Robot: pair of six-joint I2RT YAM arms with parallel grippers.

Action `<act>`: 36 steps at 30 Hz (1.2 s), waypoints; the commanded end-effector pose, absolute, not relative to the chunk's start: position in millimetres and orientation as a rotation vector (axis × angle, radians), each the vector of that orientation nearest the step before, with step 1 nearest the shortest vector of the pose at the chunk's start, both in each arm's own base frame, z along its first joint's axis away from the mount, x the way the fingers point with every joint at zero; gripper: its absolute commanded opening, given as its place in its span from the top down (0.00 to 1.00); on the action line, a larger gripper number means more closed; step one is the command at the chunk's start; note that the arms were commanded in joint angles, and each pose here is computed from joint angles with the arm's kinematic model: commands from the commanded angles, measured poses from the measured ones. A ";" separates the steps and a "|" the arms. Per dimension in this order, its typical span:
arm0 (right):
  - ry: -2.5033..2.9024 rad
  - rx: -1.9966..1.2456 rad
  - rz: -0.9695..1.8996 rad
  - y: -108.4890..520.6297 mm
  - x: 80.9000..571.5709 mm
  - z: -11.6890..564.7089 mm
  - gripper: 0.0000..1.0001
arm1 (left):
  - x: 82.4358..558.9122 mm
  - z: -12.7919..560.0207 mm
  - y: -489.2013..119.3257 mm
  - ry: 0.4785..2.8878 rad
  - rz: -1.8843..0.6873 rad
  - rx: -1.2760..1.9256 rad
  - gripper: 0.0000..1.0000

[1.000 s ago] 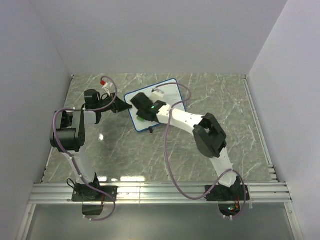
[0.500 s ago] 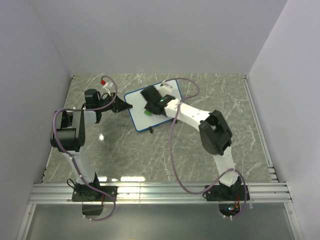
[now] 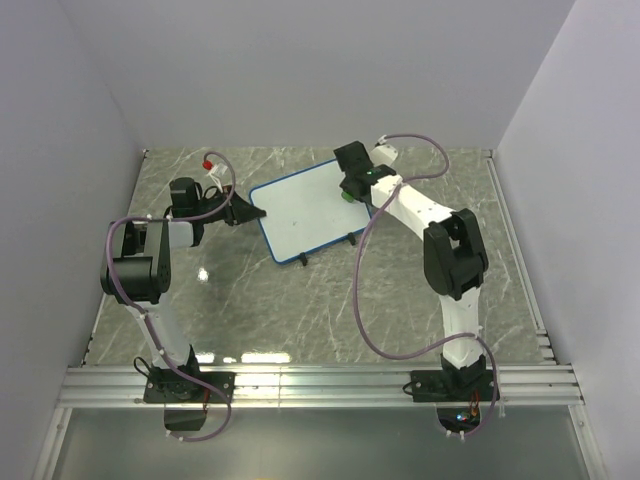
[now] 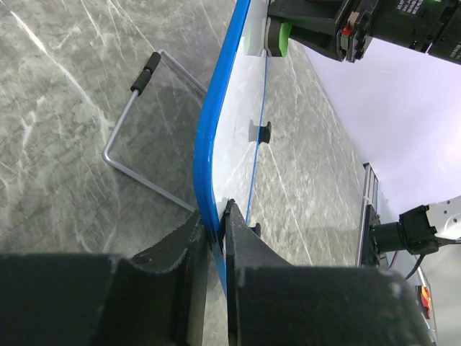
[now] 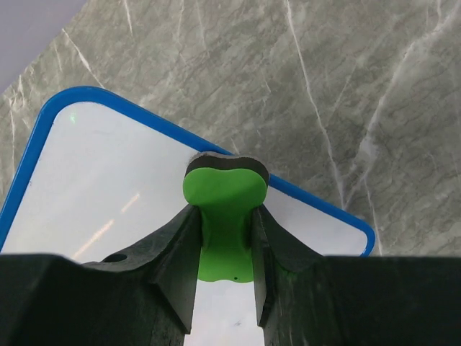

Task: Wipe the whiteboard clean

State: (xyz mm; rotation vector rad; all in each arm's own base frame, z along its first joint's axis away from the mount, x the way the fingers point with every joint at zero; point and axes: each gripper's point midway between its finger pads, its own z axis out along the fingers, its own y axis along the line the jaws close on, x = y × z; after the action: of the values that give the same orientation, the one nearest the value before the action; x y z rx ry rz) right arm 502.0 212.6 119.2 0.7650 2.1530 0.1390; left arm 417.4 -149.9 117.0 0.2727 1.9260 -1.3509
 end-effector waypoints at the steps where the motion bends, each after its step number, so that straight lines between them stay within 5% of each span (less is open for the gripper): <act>1: 2.136 0.771 0.098 206.7 501.5 108.1 1.00 | 418.1 94.7 -151.6 1.979 -1.294 0.275 1.00; 19: 2.171 0.858 0.187 211.2 470.7 84.5 1.00 | 419.3 93.0 -151.3 1.988 -1.294 0.268 1.00; 36: 2.265 0.728 0.450 368.1 436.6 91.1 1.00 | 419.9 92.4 -152.4 1.993 -1.294 0.270 1.00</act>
State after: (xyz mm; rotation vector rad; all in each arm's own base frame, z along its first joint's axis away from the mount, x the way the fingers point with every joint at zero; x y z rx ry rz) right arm 443.4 337.1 112.0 0.7094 2.2168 0.3824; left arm 417.5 -149.7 115.9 0.2573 1.9470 -1.3571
